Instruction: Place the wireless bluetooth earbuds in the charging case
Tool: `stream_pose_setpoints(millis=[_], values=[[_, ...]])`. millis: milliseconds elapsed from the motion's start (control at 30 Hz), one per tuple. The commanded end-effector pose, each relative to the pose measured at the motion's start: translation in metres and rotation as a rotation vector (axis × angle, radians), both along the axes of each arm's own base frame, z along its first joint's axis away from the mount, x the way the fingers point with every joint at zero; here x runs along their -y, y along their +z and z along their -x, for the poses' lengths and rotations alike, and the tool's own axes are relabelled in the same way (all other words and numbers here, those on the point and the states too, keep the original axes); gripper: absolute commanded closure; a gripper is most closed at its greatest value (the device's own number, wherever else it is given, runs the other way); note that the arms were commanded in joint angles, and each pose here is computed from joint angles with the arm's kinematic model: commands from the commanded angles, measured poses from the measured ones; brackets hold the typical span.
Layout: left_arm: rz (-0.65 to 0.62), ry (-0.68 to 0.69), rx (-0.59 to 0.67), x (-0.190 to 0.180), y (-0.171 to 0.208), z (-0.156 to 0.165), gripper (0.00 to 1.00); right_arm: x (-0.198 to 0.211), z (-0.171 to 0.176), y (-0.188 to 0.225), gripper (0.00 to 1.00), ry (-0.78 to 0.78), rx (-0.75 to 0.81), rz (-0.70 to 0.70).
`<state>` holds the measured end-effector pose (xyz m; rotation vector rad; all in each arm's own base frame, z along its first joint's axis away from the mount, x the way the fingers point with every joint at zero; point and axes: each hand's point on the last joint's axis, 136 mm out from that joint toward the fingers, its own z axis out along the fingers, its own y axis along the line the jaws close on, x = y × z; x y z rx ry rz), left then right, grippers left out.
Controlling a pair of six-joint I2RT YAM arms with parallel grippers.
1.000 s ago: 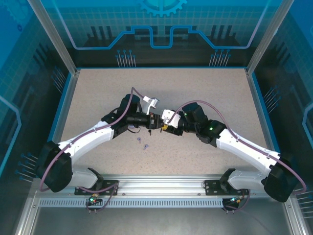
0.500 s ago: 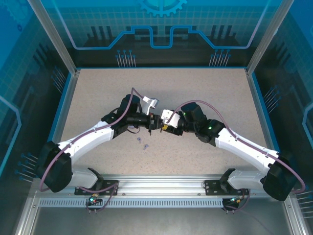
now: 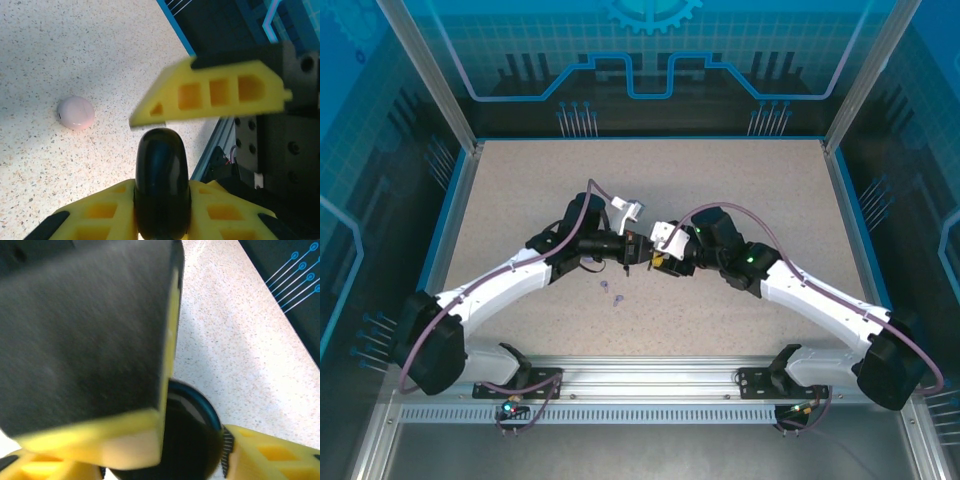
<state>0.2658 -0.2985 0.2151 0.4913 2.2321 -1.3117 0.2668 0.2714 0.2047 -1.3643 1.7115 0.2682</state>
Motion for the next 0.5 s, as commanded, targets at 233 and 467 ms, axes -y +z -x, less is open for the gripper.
stream_pose_setpoints(millis=[233, 467], values=[[0.062, -0.046, 0.294, -0.007, 0.048, 0.012, 0.83, 0.029, 0.022, 0.047, 0.0, -0.026, -0.02, -0.229], [0.138, -0.066, 0.587, -0.014, 0.086, 0.023, 0.85, 0.04, 0.054, 0.082, 0.0, 0.012, -0.01, -0.446]])
